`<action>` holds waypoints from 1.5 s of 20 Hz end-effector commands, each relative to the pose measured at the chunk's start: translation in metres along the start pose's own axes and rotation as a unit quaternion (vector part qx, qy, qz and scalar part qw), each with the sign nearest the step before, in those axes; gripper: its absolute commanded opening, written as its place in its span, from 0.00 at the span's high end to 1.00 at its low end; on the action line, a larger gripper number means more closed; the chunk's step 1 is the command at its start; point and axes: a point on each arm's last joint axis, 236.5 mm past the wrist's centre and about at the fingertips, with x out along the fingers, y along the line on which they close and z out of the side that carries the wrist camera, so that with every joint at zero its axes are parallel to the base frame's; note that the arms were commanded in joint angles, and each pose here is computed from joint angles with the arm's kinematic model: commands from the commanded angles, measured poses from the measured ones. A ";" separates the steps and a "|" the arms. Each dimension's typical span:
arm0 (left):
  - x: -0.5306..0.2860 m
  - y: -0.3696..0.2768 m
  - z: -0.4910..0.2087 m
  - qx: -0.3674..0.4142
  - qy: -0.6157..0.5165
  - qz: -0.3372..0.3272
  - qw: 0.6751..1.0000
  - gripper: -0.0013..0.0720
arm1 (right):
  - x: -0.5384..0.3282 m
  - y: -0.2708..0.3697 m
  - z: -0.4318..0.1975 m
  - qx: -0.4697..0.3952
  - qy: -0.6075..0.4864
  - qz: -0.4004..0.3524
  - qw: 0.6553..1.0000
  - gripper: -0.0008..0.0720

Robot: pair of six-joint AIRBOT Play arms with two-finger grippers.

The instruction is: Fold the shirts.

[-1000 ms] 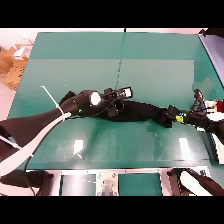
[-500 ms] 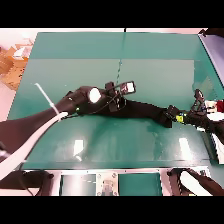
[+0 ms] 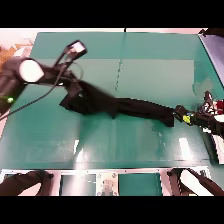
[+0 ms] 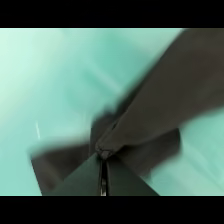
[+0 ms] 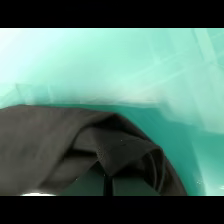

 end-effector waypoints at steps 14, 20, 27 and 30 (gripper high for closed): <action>-0.192 0.105 0.072 -0.121 -0.187 0.156 0.962 0.95 | -0.204 0.227 0.139 -0.172 -0.182 0.217 0.944 0.97; -0.460 0.057 0.165 -0.018 -0.458 0.283 0.843 0.95 | -0.429 0.356 0.130 -0.323 -0.395 0.242 0.825 0.97; -0.549 0.029 0.155 0.012 -0.535 0.356 0.766 0.95 | -0.471 0.339 0.125 -0.325 -0.452 0.141 0.818 0.97; -0.489 0.063 0.161 -0.013 -0.495 0.336 0.801 0.95 | -0.426 0.314 0.138 -0.299 -0.406 0.130 0.854 0.97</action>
